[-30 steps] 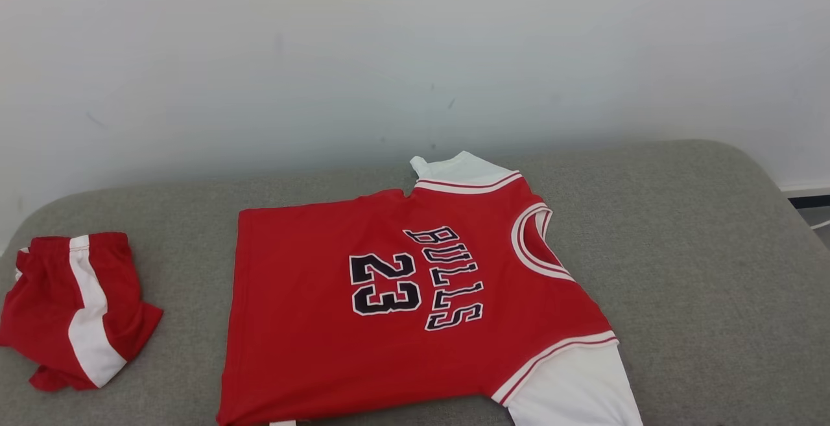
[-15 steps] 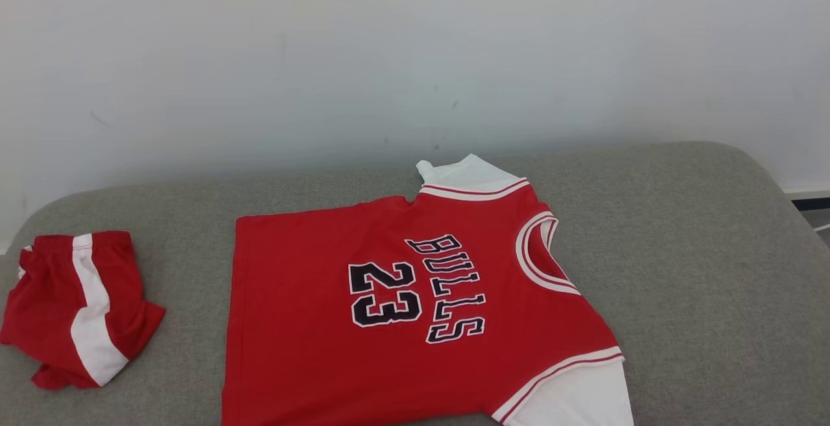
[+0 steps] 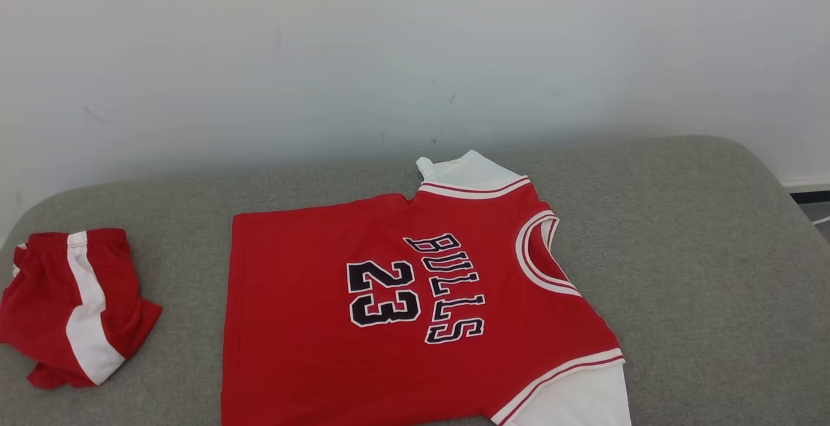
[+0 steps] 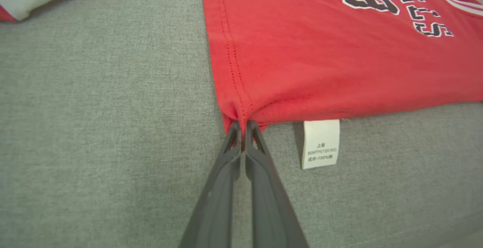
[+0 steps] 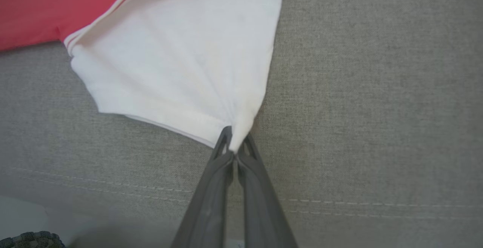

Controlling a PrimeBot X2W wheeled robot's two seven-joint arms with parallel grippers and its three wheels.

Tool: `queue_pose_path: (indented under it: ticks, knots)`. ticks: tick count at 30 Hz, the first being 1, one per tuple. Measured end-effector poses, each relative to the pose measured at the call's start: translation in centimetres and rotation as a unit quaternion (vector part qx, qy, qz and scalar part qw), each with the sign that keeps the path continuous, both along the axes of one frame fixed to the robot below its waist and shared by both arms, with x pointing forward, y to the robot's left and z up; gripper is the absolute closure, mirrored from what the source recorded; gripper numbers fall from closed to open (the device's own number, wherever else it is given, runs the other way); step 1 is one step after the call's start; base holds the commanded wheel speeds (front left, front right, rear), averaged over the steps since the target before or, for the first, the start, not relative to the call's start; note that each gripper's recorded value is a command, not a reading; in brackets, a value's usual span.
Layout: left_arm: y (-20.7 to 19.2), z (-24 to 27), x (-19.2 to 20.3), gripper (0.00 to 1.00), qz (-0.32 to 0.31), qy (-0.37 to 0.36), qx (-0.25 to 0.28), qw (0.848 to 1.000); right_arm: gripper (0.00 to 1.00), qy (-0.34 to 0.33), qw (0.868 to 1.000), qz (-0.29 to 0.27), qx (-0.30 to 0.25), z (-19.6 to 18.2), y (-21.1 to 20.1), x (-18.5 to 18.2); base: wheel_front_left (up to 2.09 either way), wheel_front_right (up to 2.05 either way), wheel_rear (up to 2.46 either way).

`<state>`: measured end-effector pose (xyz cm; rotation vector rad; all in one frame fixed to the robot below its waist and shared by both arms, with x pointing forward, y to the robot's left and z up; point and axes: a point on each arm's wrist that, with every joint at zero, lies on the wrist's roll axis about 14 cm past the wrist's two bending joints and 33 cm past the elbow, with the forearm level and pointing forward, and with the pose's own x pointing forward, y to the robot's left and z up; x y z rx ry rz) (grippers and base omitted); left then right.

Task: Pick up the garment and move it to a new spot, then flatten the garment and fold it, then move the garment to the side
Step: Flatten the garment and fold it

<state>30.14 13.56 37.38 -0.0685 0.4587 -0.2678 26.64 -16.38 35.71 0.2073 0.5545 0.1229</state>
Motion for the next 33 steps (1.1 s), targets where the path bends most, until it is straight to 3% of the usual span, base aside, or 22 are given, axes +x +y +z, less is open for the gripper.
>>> queue_pose_path:
  ticks: [6,7,8,9,10,11,12,19,26,33]
  knots:
    - [-0.5,-0.1,0.2,1.0,-0.003,0.004,-0.004,1.0,1.0,0.007,1.0,0.005,-0.016,-0.3,0.0,0.4,0.0,0.0,0.0]
    - [-0.5,-0.2,0.3,0.96,-0.002,0.006,-0.003,1.0,1.0,0.009,1.0,0.006,-0.016,-0.4,0.1,0.3,0.0,0.0,0.0]
    - [-0.4,-0.2,0.4,0.6,-0.001,0.006,-0.002,1.0,0.92,0.011,1.0,0.006,-0.016,-0.4,0.1,0.3,0.0,0.0,0.0]
    - [-0.3,-0.2,0.4,0.16,0.0,0.006,-0.001,1.0,0.67,0.011,1.0,0.006,-0.015,-0.5,0.2,0.3,0.0,0.0,0.0]
    - [-0.2,-0.2,0.4,0.0,0.001,0.007,0.0,1.0,0.59,0.012,1.0,0.006,-0.015,-0.5,0.2,0.4,0.0,0.0,0.0]
    - [-0.2,-0.3,0.3,0.0,0.002,0.008,0.001,1.0,0.51,0.012,1.0,0.006,-0.015,-0.5,0.2,0.4,0.0,0.0,0.0]
    - [-0.1,-0.4,0.3,0.0,0.003,0.009,0.001,1.0,0.0,0.012,1.0,0.005,-0.015,-0.5,0.2,0.4,0.0,0.0,0.0]
    - [-0.1,-0.2,0.3,0.0,0.003,0.005,0.001,1.0,0.0,-0.003,1.0,-0.028,0.001,0.3,-0.9,1.2,0.0,0.0,0.0]
    - [1.9,1.7,0.9,0.0,0.034,-0.029,-0.015,0.999,0.0,-0.086,0.993,-0.067,0.038,4.4,-2.8,3.7,0.0,0.0,0.0]
    - [2.6,5.2,2.4,0.0,0.053,-0.087,-0.032,0.994,0.0,-0.154,0.985,-0.074,0.035,7.9,-3.7,5.3,0.0,0.0,0.0]
